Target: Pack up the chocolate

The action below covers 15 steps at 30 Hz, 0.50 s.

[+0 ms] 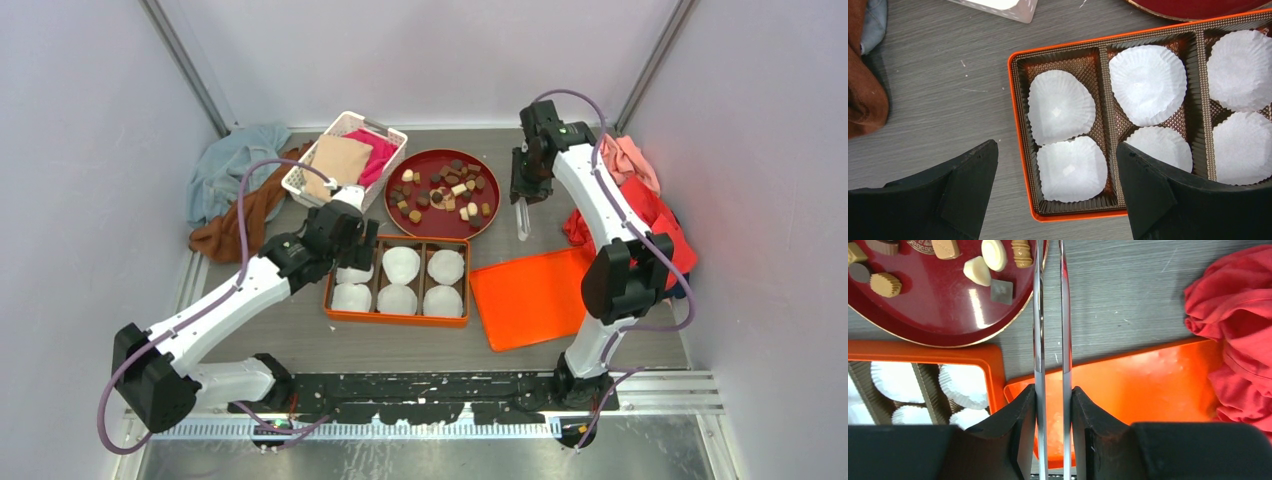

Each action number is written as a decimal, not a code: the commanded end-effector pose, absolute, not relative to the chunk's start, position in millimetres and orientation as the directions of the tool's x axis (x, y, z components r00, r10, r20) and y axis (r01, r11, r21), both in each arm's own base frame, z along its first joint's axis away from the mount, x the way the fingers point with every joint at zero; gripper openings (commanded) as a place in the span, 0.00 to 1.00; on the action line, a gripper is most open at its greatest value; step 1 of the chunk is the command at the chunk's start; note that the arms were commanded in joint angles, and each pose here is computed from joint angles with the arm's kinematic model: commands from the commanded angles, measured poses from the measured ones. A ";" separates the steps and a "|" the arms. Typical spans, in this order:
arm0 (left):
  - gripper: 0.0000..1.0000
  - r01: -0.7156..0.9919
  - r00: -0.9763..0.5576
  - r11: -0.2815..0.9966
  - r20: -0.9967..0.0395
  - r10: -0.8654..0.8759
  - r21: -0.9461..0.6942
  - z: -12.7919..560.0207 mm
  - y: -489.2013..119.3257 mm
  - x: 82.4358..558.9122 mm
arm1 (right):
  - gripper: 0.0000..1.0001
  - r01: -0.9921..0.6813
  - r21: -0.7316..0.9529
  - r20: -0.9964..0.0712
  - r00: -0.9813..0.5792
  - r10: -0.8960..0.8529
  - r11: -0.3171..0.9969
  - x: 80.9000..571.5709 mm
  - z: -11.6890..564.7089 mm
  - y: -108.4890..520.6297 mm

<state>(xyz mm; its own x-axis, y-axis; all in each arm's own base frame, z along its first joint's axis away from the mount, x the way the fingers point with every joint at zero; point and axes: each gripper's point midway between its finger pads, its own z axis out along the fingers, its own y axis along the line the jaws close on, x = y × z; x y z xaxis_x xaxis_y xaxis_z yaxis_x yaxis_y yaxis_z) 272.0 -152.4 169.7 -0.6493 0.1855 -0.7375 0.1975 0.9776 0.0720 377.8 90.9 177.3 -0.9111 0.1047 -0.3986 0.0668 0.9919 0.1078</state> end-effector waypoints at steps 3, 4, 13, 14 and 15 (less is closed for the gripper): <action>0.89 0.200 -0.604 0.978 -0.778 0.172 0.062 182.0 -153.6 276.2 | 0.37 0.006 -0.010 -0.448 -0.894 0.001 1.000 369.5 193.1 88.6; 0.89 0.199 -0.603 0.978 -0.779 0.171 0.061 182.6 -153.4 276.1 | 0.37 0.002 -0.011 -0.443 -0.897 -0.003 1.000 369.6 191.5 89.5; 0.89 0.198 -0.604 0.978 -0.779 0.171 0.061 182.8 -152.0 274.4 | 0.43 -0.037 -0.022 -0.428 -0.903 -0.043 0.999 378.4 183.5 100.8; 0.89 0.198 -0.604 0.978 -0.779 0.171 0.061 183.0 -151.9 274.3 | 0.44 -0.039 -0.022 -0.423 -0.905 -0.044 0.999 379.6 180.8 102.1; 0.89 0.198 -0.604 0.978 -0.778 0.170 0.060 183.0 -151.8 273.9 | 0.44 -0.041 -0.022 -0.420 -0.906 -0.046 0.999 381.4 178.8 102.9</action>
<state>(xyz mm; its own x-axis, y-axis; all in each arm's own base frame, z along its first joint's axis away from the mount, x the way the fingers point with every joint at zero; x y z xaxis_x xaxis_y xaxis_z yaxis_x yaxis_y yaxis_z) 269.8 -150.0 169.0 -0.6448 0.1983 -0.7382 0.2066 0.9750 0.0814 368.2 99.0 170.1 -0.9241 -0.0195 -0.3816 -0.0168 0.9998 -0.0105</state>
